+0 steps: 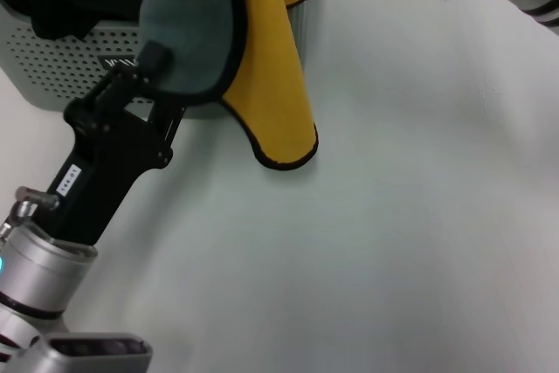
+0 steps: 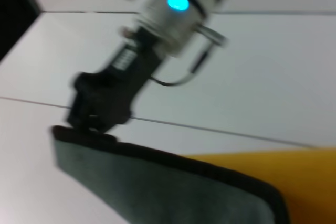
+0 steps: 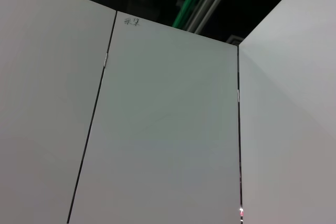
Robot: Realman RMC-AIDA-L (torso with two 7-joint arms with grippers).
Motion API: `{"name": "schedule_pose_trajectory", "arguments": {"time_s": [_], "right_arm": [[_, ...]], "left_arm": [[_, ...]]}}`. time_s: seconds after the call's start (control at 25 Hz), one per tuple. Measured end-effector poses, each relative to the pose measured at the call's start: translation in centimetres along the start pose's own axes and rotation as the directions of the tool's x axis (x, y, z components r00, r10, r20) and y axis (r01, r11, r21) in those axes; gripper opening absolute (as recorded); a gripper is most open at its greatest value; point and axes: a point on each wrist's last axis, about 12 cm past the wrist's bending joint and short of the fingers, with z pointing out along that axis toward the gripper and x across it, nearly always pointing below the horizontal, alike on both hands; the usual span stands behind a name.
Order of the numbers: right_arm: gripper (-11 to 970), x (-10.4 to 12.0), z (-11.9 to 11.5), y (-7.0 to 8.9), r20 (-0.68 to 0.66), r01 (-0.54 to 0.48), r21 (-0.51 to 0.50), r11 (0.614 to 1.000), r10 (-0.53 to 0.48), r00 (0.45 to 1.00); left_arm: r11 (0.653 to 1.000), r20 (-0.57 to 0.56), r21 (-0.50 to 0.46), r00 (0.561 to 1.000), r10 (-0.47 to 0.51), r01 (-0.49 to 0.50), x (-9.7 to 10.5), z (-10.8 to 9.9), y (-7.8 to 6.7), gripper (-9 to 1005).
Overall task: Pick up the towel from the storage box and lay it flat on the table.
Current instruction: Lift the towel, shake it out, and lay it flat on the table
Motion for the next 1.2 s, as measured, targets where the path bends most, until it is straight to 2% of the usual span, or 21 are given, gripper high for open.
{"name": "schedule_pose_trajectory", "arguments": {"time_s": [0.16, 0.36, 0.56, 0.6, 0.68, 0.92, 1.04, 1.2], "right_arm": [[12, 0.2, 0.0, -0.2, -0.005, 0.013, 0.015, 1.000, -0.013, 1.000], [12, 0.4, 0.0, -0.4, -0.022, 0.023, 0.029, 0.999, -0.022, 1.000], [12, 0.5, -0.3, -1.0, -0.030, 0.027, 0.073, 0.997, -0.024, 0.999], [12, 0.6, -0.4, -1.2, -0.030, 0.027, 0.081, 0.996, -0.025, 0.999], [12, 0.6, -0.5, -1.3, -0.030, 0.030, 0.092, 0.995, -0.027, 0.999], [12, 0.7, -0.6, -1.5, -0.034, 0.036, 0.100, 0.994, -0.033, 0.999], [12, 0.7, -0.8, -1.8, -0.037, 0.038, 0.111, 0.993, -0.034, 0.999], [12, 0.7, -0.8, -2.1, -0.039, 0.037, 0.124, 0.992, -0.033, 0.999]], "left_arm": [[0.992, 0.036, -0.052, 0.993, -0.116, 0.118, -0.3, 0.0, 0.6, 359], [0.967, 0.097, -0.050, 0.965, -0.245, 0.250, -0.8, 0.0, 0.9, 319], [0.897, 0.156, -0.015, 0.887, -0.435, 0.443, -1.0, -0.1, 1.1, 282], [0.897, 0.156, -0.015, 0.887, -0.435, 0.443, -1.0, -0.1, 1.1, 275], [0.864, 0.173, 0.008, 0.850, -0.498, 0.504, -1.1, -0.1, 1.1, 260], [0.824, 0.214, 0.057, 0.799, -0.561, 0.564, -1.1, 0.1, 1.1, 213], [0.801, 0.236, 0.113, 0.767, -0.596, 0.588, -1.2, 0.1, 1.0, 197], [0.793, 0.257, 0.162, 0.751, -0.609, 0.587, -1.4, 0.1, 0.8, 184]]}}
